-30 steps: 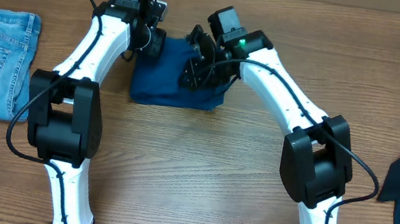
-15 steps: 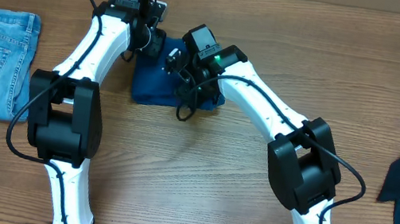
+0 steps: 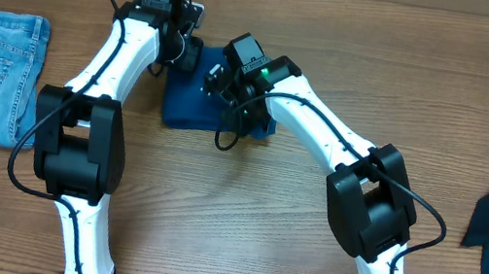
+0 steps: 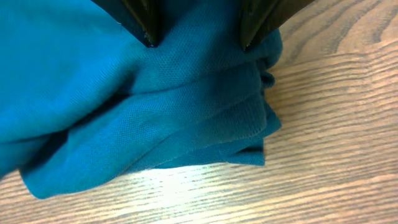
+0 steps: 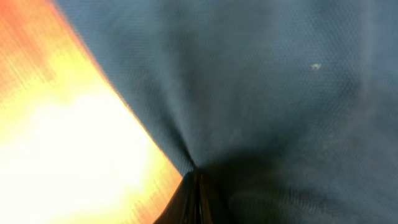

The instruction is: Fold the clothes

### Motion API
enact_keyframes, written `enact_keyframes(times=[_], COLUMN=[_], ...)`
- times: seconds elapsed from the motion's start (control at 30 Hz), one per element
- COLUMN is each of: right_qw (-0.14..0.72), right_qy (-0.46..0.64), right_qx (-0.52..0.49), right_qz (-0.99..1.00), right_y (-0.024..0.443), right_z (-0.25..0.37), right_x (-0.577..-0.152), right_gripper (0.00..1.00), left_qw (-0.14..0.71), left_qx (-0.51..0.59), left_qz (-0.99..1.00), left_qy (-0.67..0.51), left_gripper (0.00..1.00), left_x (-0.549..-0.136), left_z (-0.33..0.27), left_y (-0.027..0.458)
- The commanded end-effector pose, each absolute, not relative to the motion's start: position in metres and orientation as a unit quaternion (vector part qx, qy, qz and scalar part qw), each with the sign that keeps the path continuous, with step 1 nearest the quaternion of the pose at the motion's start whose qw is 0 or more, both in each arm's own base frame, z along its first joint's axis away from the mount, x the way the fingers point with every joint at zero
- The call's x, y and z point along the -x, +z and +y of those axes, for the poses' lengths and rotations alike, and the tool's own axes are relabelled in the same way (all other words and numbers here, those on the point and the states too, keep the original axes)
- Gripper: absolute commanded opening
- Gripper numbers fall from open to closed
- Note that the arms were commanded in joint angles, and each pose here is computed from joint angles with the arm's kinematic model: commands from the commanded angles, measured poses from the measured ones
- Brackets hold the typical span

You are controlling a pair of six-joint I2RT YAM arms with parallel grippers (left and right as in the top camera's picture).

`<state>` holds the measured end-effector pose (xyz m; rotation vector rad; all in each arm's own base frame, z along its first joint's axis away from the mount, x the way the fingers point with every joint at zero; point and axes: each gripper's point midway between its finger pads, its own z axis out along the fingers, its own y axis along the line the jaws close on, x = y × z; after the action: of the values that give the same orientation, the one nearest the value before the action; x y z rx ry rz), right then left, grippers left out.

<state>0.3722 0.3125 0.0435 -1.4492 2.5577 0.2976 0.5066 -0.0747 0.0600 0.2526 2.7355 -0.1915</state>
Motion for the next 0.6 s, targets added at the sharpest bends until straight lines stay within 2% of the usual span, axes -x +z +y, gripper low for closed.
enact_keyframes(times=[0.0, 0.07, 0.1, 0.13, 0.17, 0.2, 0.23, 0.3, 0.4, 0.5, 0.57], right_qw=[0.037, 0.036, 0.04, 0.045, 0.056, 0.064, 0.075, 0.095, 0.132, 0.187, 0.186], right_qy=[0.137, 0.137, 0.137, 0.136, 0.128, 0.118, 0.097, 0.06, 0.065, 0.068, 0.101], right_qx=[0.504, 0.505, 0.506, 0.506, 0.507, 0.506, 0.498, 0.469, 0.458, 0.421, 0.359], right_qz=[0.852, 0.851, 0.851, 0.85, 0.851, 0.852, 0.859, 0.876, 0.877, 0.885, 0.909], right_y=[0.043, 0.043, 0.043, 0.043, 0.043, 0.043, 0.042, 0.048, 0.084, 0.126, 0.129], right_z=[0.322, 0.323, 0.324, 0.325, 0.326, 0.324, 0.319, 0.307, 0.303, 0.288, 0.268], right_x=[-0.332, -0.331, -0.332, -0.335, -0.34, -0.346, -0.355, -0.374, -0.388, -0.411, -0.425], right_gripper=[0.04, 0.04, 0.07, 0.28, 0.32, 0.32, 0.27, 0.27, 0.28, 0.27, 0.26], left_qw=[0.183, 0.183, 0.181, 0.18, 0.177, 0.176, 0.174, 0.169, 0.161, 0.183, 0.202], left_qx=[-0.087, -0.087, -0.087, -0.087, -0.087, -0.087, -0.087, -0.087, -0.09, -0.093, -0.097], left_qz=[0.977, 0.977, 0.977, 0.978, 0.978, 0.978, 0.979, 0.98, 0.981, 0.977, 0.973], left_qy=[-0.065, -0.065, -0.065, -0.065, -0.064, -0.064, -0.064, -0.064, -0.064, -0.063, -0.062], left_gripper=[0.46, 0.46, 0.46, 0.46, 0.46, 0.46, 0.46, 0.47, 0.47, 0.52, 0.56], left_x=[-0.504, -0.504, -0.504, -0.503, -0.502, -0.501, -0.5, -0.498, -0.493, -0.493, -0.491], left_z=[-0.071, -0.071, -0.071, -0.071, -0.071, -0.071, -0.071, -0.07, -0.07, -0.07, -0.069], left_y=[0.052, 0.052, 0.051, 0.051, 0.051, 0.05, 0.05, 0.049, 0.051, 0.078, 0.1])
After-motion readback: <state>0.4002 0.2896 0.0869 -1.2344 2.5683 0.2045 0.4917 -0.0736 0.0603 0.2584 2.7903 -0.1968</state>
